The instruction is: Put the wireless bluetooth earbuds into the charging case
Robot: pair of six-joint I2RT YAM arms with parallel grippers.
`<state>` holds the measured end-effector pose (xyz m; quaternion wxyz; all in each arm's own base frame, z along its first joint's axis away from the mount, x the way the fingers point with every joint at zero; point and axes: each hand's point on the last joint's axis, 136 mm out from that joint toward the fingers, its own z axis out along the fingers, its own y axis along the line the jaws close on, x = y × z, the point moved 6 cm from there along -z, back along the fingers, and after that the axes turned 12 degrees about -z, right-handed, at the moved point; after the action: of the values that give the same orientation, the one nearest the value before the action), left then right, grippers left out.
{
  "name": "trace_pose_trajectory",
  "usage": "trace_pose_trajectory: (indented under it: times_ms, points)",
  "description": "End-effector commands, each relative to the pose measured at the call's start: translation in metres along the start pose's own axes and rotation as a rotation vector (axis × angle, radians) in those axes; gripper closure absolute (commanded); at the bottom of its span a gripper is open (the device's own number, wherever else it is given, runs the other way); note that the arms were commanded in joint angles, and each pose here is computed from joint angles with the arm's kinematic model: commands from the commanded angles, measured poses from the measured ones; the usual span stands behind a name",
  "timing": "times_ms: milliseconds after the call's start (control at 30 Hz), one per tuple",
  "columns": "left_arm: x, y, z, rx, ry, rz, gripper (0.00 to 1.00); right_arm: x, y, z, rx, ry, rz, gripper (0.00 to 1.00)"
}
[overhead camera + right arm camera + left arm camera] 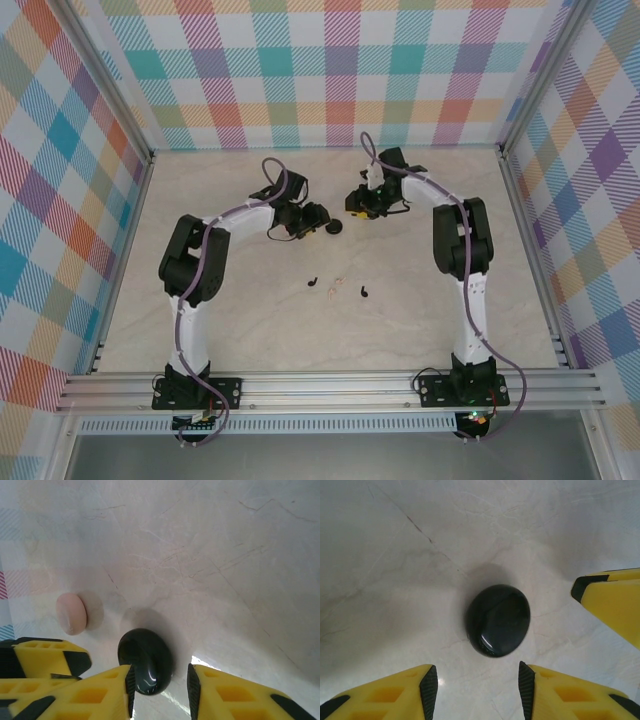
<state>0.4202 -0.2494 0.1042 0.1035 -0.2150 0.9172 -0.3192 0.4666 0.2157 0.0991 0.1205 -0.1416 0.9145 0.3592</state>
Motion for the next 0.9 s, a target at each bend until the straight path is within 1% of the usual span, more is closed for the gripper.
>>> trace_pose_trajectory:
  times_ms: [0,200,300,433,567,867]
  points:
    - [0.000,-0.011,0.009,0.037,0.006,-0.016,0.52,0.006,0.009,0.011,-0.040,0.069,0.000,0.65]
    - [0.001,-0.006,0.023,0.044,0.032,-0.033,0.52,0.005,0.007,0.024,-0.049,0.099,0.015,0.69]
    - [0.000,-0.007,0.029,0.057,0.045,-0.037,0.54,0.005,0.007,0.026,-0.054,0.106,0.014,0.70]
    - [-0.002,-0.009,0.035,0.063,0.051,-0.034,0.56,0.009,0.007,0.025,-0.049,0.114,0.021,0.71]
    - [-0.005,-0.009,0.042,0.049,0.059,-0.033,0.60,0.013,0.007,0.023,-0.038,0.116,0.029,0.72]
    - [-0.006,-0.008,0.043,0.042,0.057,-0.028,0.61,0.021,0.008,0.018,-0.021,0.104,0.038,0.73]
